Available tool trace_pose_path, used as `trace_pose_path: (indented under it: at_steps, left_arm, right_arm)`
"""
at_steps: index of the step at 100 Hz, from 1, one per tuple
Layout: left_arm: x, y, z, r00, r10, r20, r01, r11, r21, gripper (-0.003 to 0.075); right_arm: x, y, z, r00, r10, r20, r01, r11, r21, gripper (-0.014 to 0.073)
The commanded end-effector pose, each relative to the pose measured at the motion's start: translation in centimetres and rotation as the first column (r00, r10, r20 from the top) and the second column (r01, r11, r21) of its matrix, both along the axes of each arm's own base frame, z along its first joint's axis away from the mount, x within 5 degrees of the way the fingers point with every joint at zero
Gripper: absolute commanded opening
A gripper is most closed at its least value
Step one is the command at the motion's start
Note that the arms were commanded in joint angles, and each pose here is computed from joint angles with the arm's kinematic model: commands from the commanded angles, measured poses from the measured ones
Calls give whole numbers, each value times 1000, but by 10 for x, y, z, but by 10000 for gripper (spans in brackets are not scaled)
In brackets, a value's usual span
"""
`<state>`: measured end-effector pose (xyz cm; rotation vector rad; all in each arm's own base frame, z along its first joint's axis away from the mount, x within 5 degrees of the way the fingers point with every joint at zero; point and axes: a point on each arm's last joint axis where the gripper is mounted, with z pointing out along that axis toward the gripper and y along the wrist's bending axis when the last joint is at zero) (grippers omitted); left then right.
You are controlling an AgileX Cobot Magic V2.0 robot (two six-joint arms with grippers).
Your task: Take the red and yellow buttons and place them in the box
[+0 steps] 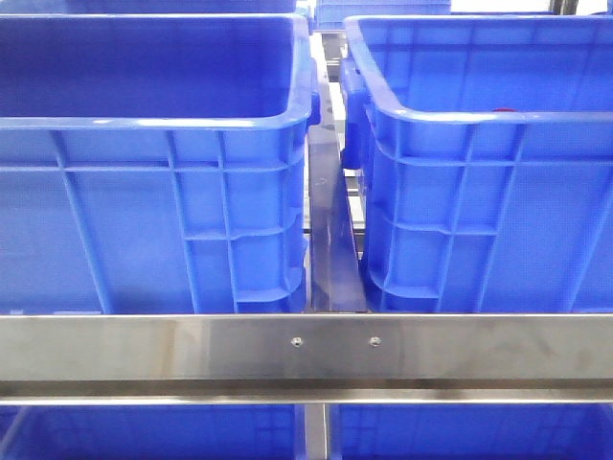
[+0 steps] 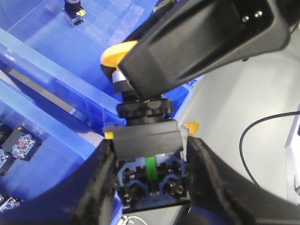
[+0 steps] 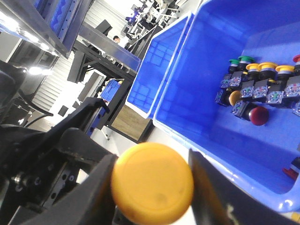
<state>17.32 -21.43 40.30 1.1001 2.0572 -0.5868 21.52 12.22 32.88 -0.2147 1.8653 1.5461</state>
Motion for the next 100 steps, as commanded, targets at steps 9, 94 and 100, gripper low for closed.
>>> trace_pose_path:
  at_steps: [9, 94, 100]
  left_arm:
    - [-6, 3, 21, 999, 2, 52, 3, 996, -91, 341]
    - [-2, 86, 24, 935, 345, 81, -321, 922, -216, 515]
    - [-6, 103, 20, 910, 405, 83, -378, 896, -233, 515]
  right_arm:
    - [-1, -2, 26, 999, -9, 32, 3, 986, 165, 94]
    - [12, -9, 27, 981, -174, 84, 167, 983, 76, 94]
    - [12, -9, 27, 981, -174, 84, 167, 983, 76, 94]
